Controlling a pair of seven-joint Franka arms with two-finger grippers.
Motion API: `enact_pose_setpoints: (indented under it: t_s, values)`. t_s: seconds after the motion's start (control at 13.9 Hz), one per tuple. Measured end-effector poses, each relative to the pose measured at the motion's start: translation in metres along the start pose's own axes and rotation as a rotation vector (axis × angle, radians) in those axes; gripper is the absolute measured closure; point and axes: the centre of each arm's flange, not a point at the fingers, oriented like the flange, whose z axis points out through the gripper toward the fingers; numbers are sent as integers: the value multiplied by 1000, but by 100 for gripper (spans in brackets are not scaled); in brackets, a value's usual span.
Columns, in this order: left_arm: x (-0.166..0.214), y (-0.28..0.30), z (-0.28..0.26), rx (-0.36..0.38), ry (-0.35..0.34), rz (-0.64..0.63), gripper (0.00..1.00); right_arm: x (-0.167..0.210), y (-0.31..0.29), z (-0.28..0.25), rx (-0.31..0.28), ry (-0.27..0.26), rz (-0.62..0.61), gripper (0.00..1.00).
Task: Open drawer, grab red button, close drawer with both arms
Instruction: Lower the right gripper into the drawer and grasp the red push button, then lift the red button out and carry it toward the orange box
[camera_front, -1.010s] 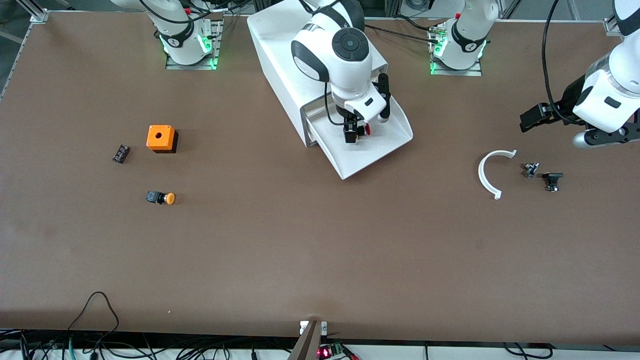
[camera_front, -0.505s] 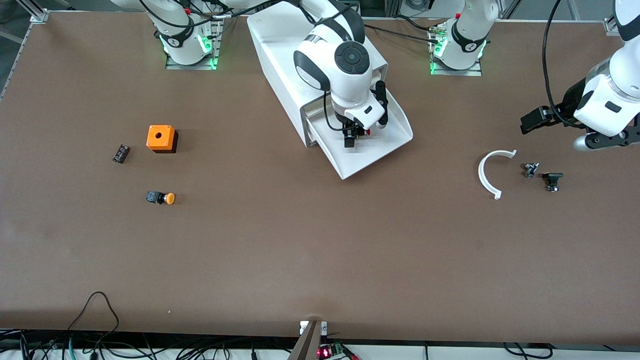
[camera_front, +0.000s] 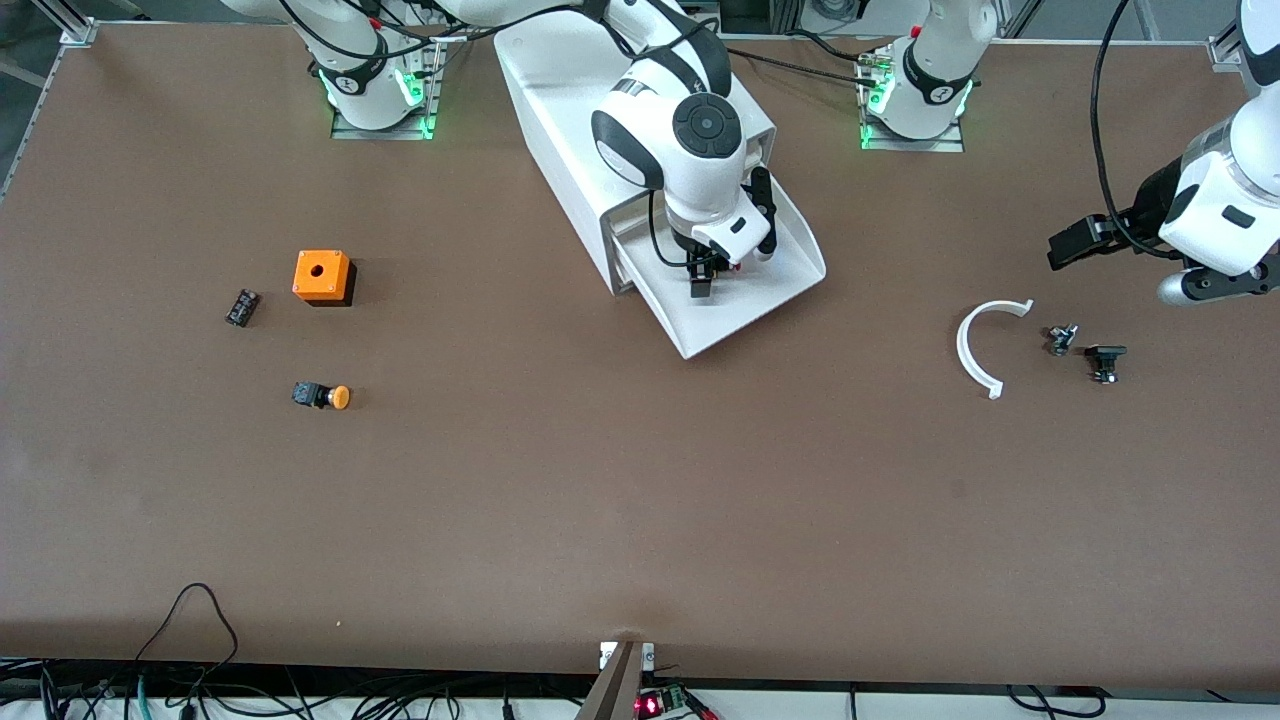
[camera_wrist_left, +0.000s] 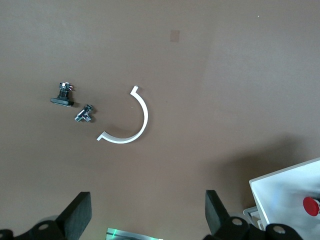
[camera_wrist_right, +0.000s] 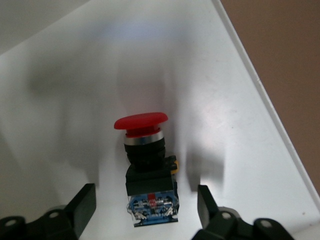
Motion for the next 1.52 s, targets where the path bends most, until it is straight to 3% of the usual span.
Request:
enact_pose_setpoints:
  t_s: [0.14, 0.36, 0.51, 1.01, 1.23, 1.52]
  values:
    - [0, 0, 0, 0, -1, 0, 0, 2, -1, -1, -7, 8, -5, 35]
    - [0, 0, 0, -1, -1, 0, 0, 7, -6, -1, -21, 3, -23, 43]
    - [0, 0, 0, -1, -1, 0, 0, 10, -9, -1, -26, 2, -30, 57]
    - [0, 0, 0, -1, -1, 0, 0, 13, -11, -4, -59, -13, -46, 59]
    - [0, 0, 0, -1, -1, 0, 0, 19, -5, -30, -98, 29, 15, 59]
    - [0, 0, 0, -1, -1, 0, 0, 5, 27, -82, -182, 88, 192, 59]
